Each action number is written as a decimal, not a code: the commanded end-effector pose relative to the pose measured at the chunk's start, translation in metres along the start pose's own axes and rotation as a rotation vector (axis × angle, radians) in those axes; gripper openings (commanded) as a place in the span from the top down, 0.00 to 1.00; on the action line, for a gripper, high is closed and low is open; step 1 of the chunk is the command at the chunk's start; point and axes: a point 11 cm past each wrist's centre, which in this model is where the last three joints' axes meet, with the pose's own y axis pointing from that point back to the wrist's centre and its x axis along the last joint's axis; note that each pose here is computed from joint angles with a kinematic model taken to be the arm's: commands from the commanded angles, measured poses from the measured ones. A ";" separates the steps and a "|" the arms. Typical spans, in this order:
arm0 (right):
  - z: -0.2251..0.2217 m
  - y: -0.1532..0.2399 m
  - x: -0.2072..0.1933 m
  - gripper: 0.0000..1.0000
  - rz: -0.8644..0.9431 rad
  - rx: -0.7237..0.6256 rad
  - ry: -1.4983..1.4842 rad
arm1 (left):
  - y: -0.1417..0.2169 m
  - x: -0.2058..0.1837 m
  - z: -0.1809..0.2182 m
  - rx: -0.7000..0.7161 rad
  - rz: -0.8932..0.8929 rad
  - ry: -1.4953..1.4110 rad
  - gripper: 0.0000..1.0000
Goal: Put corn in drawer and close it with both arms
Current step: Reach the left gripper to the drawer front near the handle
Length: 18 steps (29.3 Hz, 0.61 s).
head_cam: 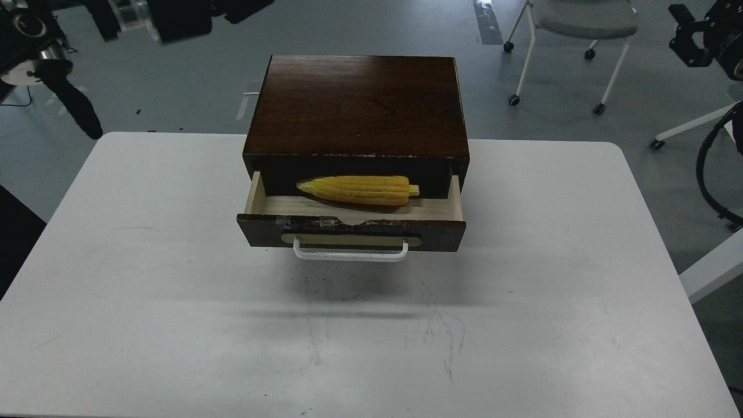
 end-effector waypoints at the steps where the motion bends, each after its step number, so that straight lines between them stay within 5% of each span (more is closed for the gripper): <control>1: 0.025 0.017 0.024 0.00 0.076 -0.014 -0.210 | -0.007 -0.052 0.026 -0.048 -0.159 -0.176 1.00; 10: 0.078 0.061 0.063 0.00 0.163 0.026 -0.466 | -0.015 -0.113 0.008 0.023 -0.320 -0.409 1.00; 18: 0.124 0.062 0.044 0.00 0.181 -0.024 -0.522 | -0.019 -0.162 -0.012 0.061 -0.483 -0.519 1.00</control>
